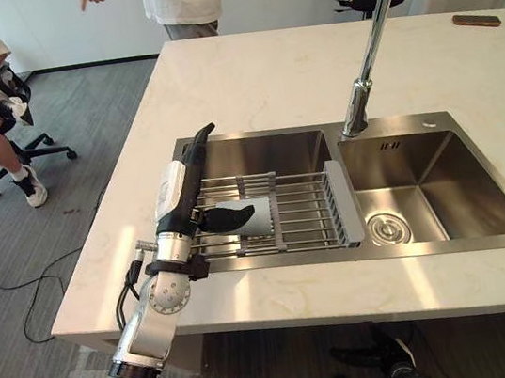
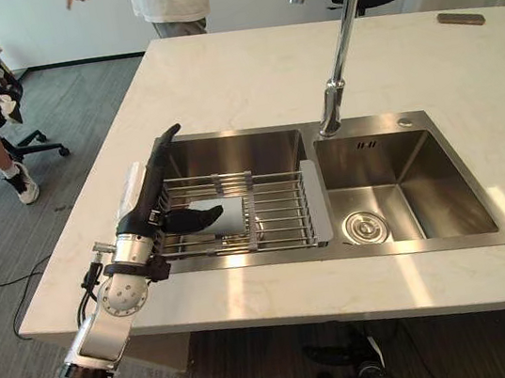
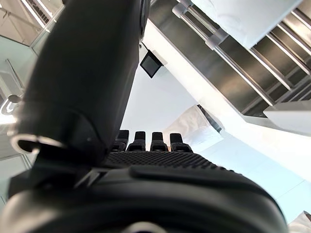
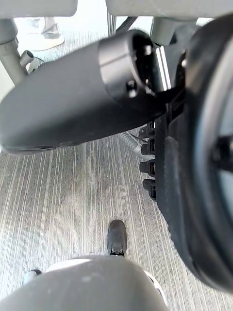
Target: Walk over to the sink, pick up the cup, carry it to the dishwasher, place the cup inside the dishwasher, then close the dishwasher door
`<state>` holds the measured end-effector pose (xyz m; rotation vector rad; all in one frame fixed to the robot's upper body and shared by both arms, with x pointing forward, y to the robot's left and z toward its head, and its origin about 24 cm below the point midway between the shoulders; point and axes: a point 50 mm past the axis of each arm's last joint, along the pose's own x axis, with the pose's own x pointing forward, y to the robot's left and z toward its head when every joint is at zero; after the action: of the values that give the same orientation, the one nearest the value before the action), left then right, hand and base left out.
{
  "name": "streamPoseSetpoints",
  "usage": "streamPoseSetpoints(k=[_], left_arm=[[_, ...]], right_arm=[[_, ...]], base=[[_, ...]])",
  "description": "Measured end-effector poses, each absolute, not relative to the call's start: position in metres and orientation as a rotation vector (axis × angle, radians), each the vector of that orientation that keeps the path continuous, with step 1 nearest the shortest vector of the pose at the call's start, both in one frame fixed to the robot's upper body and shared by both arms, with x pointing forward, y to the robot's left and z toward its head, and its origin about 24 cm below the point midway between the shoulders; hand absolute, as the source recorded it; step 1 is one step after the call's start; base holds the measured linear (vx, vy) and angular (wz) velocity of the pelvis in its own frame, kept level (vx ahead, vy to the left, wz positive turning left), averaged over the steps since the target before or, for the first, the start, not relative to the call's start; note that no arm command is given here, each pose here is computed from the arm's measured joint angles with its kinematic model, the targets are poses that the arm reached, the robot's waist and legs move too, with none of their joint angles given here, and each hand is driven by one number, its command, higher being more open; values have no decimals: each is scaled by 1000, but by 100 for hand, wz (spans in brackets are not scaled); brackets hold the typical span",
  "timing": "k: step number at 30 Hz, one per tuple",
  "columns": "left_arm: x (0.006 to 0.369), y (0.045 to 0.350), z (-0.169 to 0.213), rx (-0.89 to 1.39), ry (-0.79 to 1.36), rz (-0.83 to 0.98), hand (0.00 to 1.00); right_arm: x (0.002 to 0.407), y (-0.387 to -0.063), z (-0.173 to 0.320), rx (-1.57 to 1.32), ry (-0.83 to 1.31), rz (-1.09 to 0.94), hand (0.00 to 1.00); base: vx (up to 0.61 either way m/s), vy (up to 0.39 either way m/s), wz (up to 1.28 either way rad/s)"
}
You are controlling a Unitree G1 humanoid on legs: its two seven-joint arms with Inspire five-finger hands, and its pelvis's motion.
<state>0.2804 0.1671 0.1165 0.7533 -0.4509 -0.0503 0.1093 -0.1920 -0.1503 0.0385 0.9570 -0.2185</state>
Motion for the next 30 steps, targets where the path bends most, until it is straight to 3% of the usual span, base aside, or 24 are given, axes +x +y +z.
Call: streamPoseSetpoints(k=[12, 30], left_arm=[[297, 180, 125, 1013, -441, -68, 100], [299, 179, 126, 1113, -450, -121, 100]], right_arm=[[107, -195, -150, 33, 960, -219, 100], [113, -194, -148, 26, 934, -208, 100]], base=[[-19, -8, 1], [0, 0, 0]])
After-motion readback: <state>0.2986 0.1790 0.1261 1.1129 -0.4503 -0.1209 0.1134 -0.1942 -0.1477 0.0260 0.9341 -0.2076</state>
